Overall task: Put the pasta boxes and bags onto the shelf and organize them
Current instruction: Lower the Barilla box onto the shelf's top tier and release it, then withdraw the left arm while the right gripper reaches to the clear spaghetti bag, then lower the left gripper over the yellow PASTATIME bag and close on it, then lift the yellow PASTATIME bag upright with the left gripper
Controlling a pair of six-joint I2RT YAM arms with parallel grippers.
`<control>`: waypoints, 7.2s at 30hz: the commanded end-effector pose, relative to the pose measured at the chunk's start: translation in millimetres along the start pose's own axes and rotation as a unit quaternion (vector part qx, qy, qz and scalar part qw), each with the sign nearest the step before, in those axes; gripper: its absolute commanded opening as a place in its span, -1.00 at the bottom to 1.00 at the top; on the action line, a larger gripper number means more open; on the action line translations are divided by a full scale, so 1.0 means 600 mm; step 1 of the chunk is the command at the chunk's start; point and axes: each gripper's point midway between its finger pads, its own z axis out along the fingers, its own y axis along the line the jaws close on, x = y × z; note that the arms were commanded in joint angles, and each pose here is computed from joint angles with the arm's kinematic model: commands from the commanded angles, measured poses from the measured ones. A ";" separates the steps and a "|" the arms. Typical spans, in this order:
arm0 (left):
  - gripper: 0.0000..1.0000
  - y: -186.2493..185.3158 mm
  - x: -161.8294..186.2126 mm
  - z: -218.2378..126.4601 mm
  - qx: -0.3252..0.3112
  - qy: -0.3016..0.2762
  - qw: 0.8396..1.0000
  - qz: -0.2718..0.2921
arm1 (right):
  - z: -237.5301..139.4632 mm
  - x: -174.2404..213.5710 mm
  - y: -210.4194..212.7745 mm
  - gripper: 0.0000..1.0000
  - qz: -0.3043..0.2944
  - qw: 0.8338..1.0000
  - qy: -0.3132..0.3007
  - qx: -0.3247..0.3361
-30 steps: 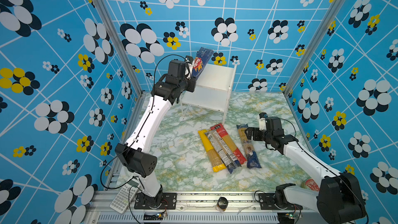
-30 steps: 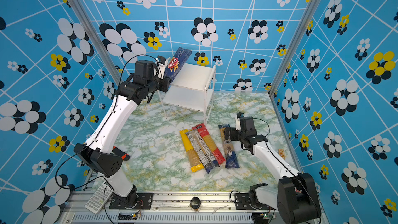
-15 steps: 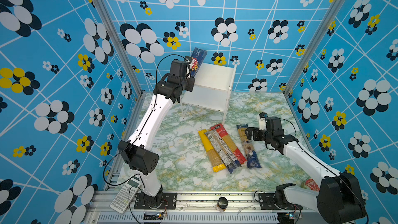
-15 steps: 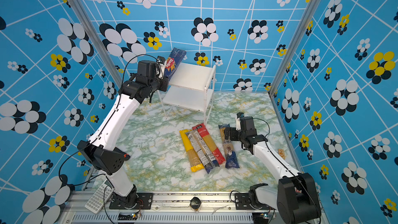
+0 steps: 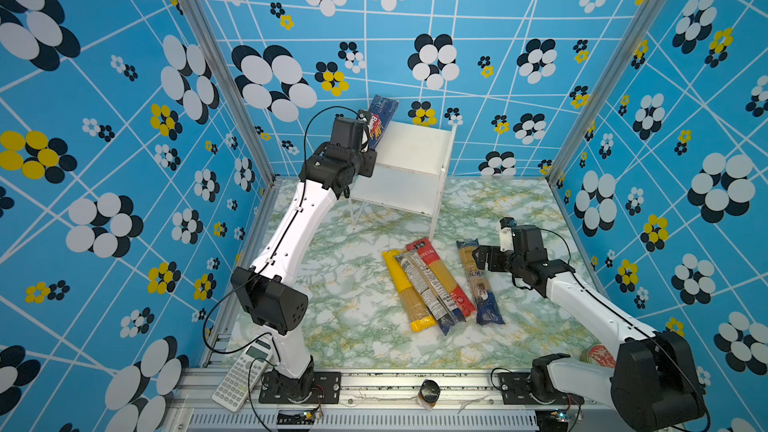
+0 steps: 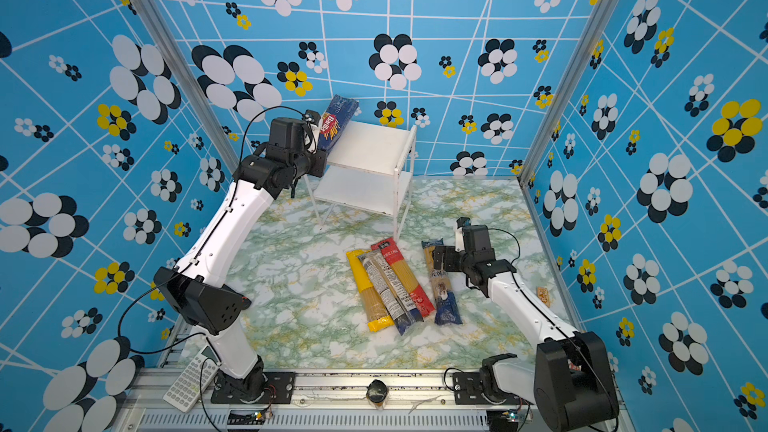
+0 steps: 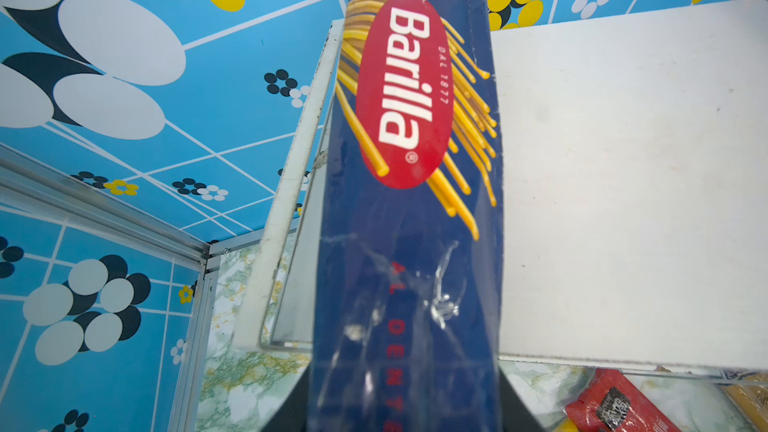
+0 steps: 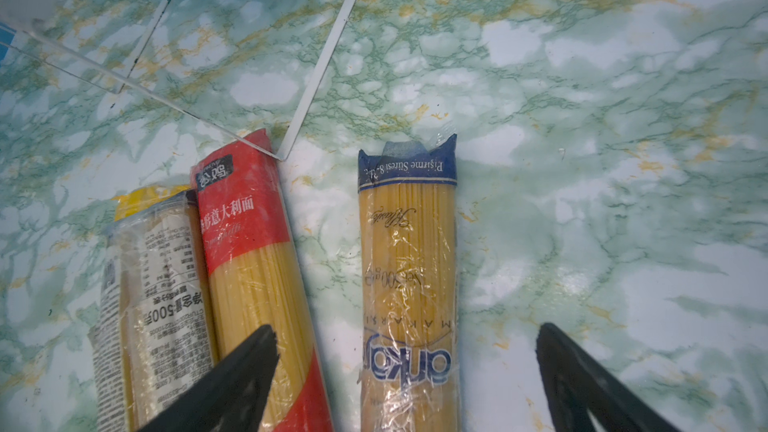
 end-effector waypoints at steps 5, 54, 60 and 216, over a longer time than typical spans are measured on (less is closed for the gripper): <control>0.08 0.023 -0.088 -0.030 -0.017 -0.104 0.994 -0.038 | 0.006 0.014 -0.002 0.98 0.004 1.000 0.013 0.005; 0.98 -0.141 0.347 -0.184 0.101 0.023 0.983 -0.150 | -0.025 0.118 0.199 0.98 -0.225 0.971 0.060 -0.052; 0.98 -0.144 0.409 -0.180 0.101 0.054 0.976 -0.183 | -0.044 0.139 0.228 0.98 -0.250 0.965 0.031 -0.074; 0.98 -0.225 0.745 -0.175 -0.038 0.264 0.958 -0.105 | 0.048 0.113 0.241 0.99 -0.221 0.973 0.055 0.017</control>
